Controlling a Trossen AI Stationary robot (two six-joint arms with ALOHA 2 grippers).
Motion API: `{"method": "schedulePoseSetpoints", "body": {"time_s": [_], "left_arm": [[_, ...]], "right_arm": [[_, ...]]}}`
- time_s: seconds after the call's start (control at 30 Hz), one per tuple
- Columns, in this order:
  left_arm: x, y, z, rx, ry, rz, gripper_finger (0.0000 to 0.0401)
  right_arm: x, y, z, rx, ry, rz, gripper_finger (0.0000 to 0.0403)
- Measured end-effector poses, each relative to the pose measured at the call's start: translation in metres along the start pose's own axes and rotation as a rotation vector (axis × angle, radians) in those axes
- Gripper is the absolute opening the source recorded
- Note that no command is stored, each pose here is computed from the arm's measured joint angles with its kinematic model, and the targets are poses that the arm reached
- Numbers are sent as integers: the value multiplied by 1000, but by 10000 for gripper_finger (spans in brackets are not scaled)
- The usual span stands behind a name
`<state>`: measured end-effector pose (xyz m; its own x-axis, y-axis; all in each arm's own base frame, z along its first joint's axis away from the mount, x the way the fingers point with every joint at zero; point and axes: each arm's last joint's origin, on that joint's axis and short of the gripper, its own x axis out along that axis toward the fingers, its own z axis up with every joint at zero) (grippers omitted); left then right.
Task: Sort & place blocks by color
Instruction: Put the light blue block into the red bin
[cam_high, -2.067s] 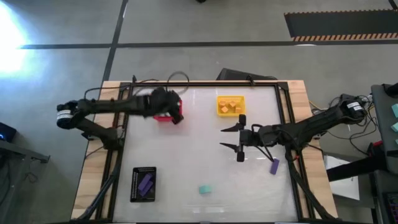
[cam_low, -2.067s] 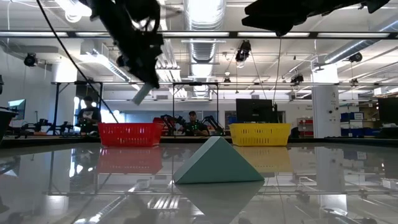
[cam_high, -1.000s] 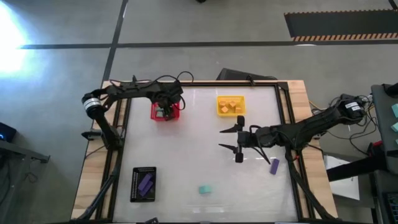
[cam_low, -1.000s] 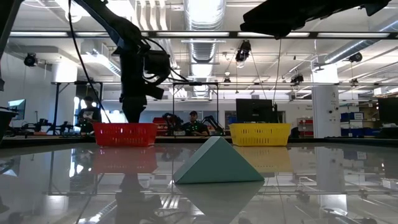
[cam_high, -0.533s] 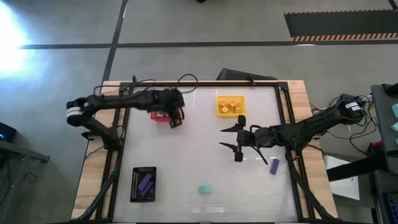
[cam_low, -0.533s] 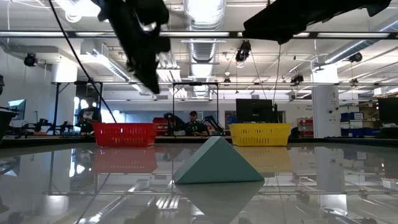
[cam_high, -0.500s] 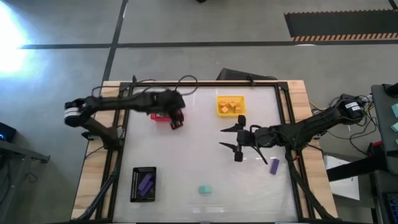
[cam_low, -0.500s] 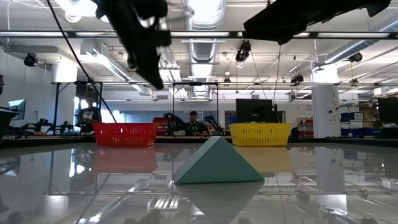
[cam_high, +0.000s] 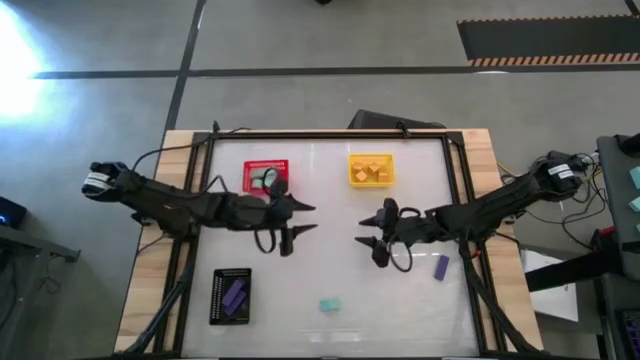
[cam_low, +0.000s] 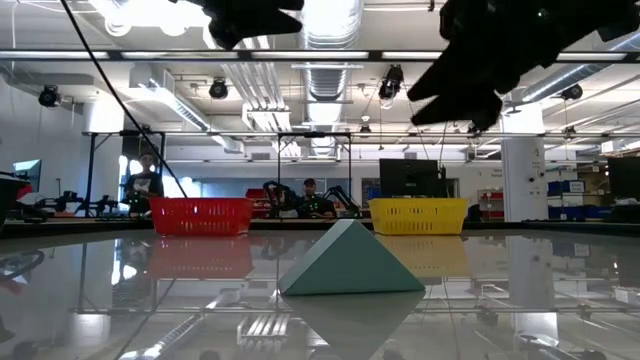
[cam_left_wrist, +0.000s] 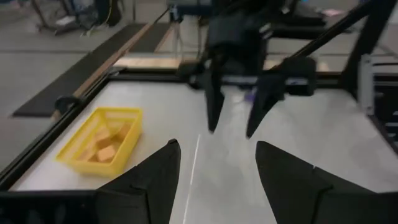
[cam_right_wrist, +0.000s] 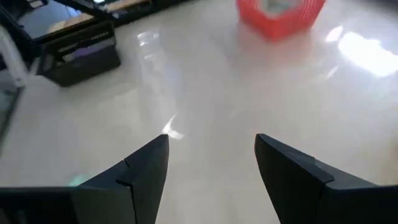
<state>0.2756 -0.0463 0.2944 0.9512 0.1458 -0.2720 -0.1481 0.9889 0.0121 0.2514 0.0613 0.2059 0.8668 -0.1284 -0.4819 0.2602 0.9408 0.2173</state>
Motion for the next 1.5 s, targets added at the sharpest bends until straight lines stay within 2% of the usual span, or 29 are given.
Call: {"method": "schedulePoseSetpoints", "body": {"time_s": [0.17, 0.27, 0.4, 0.57, 0.7, 0.83, 0.97, 1.2, 1.5], "left_arm": [[-1, -9, -4, 30, -43, -34, 194], [-1, -9, -4, 34, -45, -34, 194], [-1, -9, -4, 40, -47, -33, 194], [-1, -9, -4, 41, -48, -33, 194], [-1, -10, -4, 41, -47, -36, 194], [-1, -11, -6, 48, -28, -37, 194], [-2, -12, -6, 45, -26, -41, 194], [-2, -14, -7, 49, -17, -49, 194], [-3, -16, -9, 57, -6, -58, 194]], "right_arm": [[8, 11, -14, 185, 186, 151, 227], [11, 26, -17, 247, 296, 230, 224], [17, 49, -18, 265, 408, 228, 219], [24, 75, -14, 144, 569, 149, 213], [35, 95, -19, -84, 655, 147, 212], [54, 115, -31, -282, 657, 176, 212], [76, 128, -39, -380, 602, 123, 212], [102, 145, -42, -402, 528, 175, 212], [122, 143, -48, -374, 479, 194, 211]]}}
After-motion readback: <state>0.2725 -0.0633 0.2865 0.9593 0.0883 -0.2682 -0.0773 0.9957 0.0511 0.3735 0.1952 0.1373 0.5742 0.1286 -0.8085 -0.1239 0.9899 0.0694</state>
